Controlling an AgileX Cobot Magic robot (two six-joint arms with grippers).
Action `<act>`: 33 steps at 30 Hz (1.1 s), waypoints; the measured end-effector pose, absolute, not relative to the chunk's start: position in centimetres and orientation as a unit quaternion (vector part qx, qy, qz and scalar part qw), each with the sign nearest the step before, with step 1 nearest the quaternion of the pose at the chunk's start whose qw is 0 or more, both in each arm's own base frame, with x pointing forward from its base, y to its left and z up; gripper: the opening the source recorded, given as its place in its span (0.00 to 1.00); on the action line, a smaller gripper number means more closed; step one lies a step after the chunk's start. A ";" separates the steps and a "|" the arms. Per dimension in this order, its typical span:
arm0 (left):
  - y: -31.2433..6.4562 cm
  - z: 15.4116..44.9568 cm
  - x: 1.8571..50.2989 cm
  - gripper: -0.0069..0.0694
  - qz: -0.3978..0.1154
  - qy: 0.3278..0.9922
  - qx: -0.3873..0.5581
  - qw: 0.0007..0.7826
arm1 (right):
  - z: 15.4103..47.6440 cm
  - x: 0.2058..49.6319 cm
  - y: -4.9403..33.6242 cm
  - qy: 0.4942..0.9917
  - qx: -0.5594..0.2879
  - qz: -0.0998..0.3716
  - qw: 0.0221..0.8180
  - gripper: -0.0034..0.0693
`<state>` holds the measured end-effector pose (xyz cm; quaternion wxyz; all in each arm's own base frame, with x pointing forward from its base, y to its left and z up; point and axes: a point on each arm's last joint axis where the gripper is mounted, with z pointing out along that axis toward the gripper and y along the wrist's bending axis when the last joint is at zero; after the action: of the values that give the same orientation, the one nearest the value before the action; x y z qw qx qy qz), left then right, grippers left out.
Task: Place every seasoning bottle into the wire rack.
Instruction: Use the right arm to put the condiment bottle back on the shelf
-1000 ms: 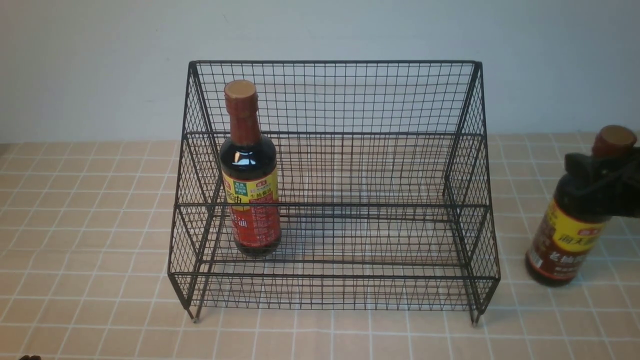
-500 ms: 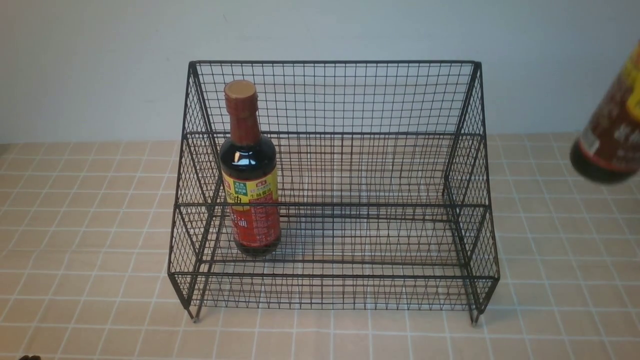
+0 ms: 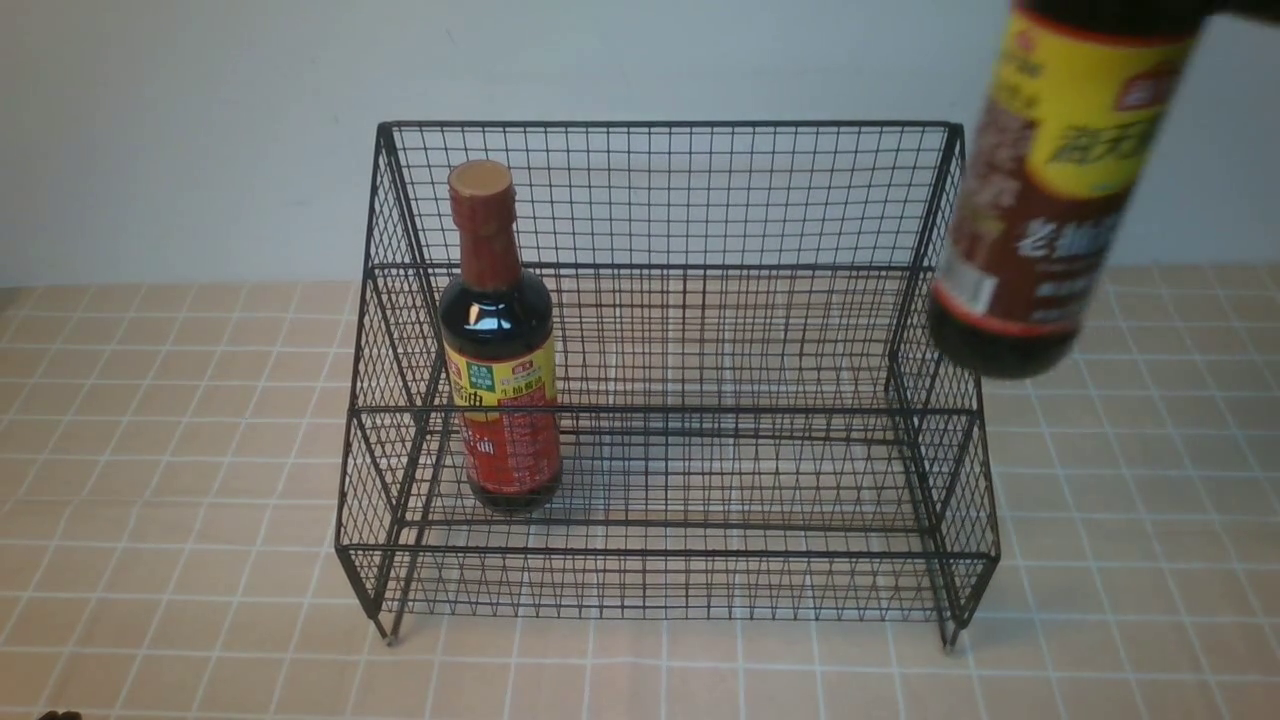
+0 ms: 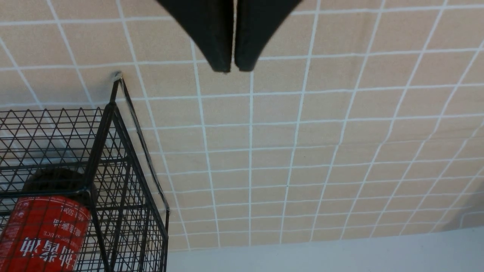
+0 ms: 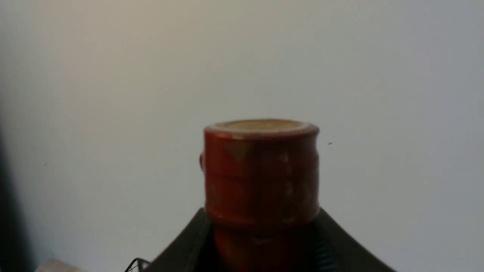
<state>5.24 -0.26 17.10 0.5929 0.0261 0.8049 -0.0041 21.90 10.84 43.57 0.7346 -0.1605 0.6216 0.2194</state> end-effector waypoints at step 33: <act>-0.3 17.1 5.2 0.08 -0.004 0.805 0.026 0.592 | 33.0 30.8 15.0 0.794 -0.168 0.125 0.571 0.42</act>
<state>5.24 -0.26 17.09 0.5924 0.0261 0.8052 -0.0041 30.84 14.96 32.99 0.5707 -0.1678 0.7941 0.1248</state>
